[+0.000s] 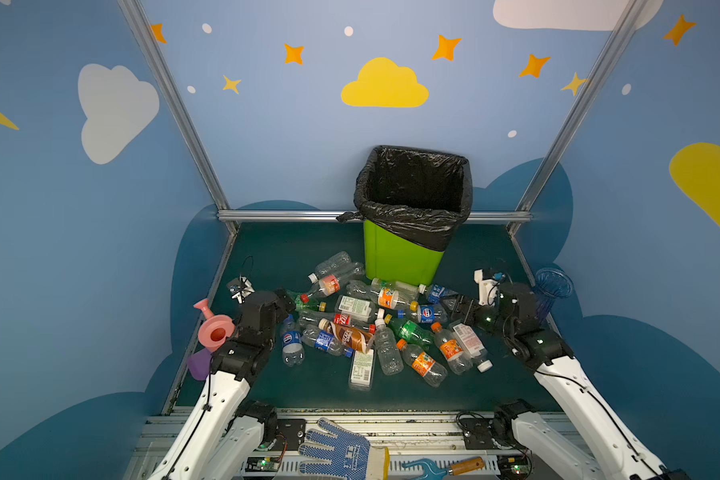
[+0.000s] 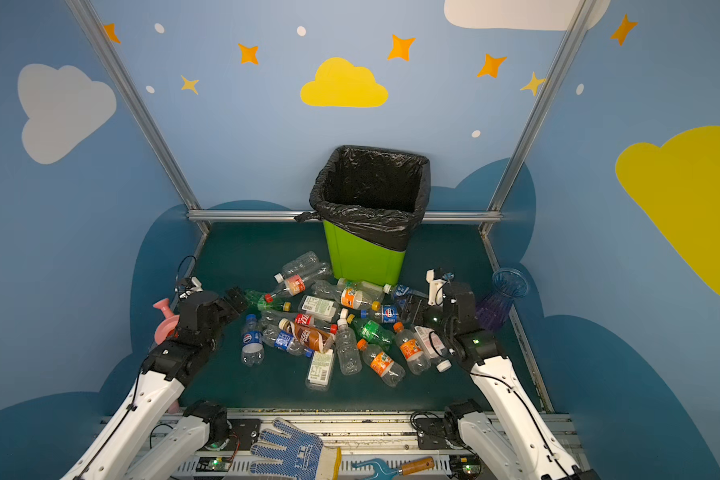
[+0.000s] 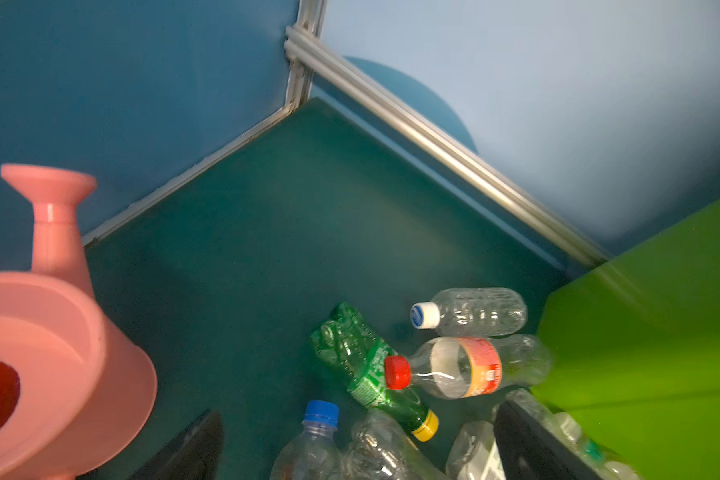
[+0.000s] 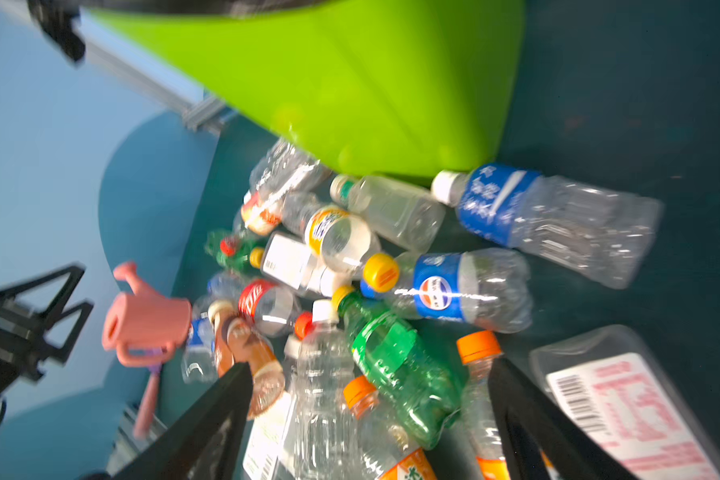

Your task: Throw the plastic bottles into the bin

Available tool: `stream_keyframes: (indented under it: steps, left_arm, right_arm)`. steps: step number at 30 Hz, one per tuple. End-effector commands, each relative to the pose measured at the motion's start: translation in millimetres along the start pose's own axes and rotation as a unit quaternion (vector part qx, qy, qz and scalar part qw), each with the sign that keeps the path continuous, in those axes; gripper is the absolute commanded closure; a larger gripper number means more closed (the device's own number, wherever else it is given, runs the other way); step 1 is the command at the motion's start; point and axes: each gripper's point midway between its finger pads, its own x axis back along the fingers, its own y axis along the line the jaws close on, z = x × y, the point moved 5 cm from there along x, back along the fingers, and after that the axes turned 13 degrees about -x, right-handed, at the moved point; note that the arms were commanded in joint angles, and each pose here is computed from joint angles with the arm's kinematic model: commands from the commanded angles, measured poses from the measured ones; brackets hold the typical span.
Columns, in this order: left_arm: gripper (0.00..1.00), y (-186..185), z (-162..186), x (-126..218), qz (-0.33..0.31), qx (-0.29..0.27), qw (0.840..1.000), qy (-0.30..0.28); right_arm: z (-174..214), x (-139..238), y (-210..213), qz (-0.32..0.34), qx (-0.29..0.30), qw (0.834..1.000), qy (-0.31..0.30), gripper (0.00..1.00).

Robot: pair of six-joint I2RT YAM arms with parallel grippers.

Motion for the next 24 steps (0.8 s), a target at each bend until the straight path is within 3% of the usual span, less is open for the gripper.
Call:
stream_keyframes:
  steps: [1,8,13,24]
  left_arm:
    - [0.00,3.3,11.0,-11.3,-0.003,0.023,0.999,0.030]
    - [0.00,12.2,25.3,-24.9,-0.024,0.025,0.998,0.052]
    - [0.00,21.1,37.1,-34.3,-0.037,0.035,0.996,0.067]
    - [0.00,31.9,44.3,-35.6,-0.052,0.048,0.994,0.080]
  right_arm:
    - [2.9,-10.0,27.0,0.012,0.074,0.997,-0.018,0.12]
    - [59.0,-59.8,100.5,-0.009,0.226,0.972,0.063,0.13]
    - [110.6,-103.3,145.9,-0.012,0.331,0.931,0.152,0.17]
    - [156.3,-148.2,159.9,0.032,0.429,0.862,0.269,0.17]
